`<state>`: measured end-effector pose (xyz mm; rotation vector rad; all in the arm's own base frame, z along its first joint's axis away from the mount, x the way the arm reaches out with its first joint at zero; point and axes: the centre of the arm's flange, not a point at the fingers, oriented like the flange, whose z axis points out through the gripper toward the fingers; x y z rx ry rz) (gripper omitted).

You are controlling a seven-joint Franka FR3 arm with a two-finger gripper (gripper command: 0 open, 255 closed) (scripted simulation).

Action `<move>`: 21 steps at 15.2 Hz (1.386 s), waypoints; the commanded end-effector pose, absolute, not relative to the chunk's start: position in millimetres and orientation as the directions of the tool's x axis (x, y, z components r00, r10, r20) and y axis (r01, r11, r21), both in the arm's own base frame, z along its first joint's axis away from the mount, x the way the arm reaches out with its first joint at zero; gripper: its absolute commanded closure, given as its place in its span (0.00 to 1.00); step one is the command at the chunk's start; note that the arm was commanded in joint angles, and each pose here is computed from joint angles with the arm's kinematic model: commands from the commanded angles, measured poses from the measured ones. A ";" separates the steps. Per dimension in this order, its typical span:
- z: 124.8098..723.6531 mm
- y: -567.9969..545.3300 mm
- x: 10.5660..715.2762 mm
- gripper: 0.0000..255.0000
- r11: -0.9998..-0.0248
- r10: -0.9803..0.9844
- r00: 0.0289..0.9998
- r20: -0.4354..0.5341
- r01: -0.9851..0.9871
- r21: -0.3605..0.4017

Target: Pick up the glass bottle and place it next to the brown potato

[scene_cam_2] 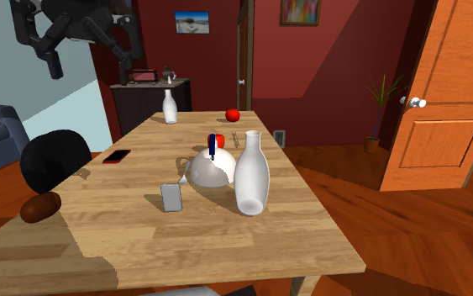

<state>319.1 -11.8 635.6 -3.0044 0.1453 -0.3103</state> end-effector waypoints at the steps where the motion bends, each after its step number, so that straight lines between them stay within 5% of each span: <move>1: 635.6 -11.8 319.1 0.00 -0.988 -0.107 0.974 0.198 -0.083 -0.127; 21: 533.2 -236.0 394.1 0.00 -0.998 -0.048 0.996 0.081 -0.045 -0.039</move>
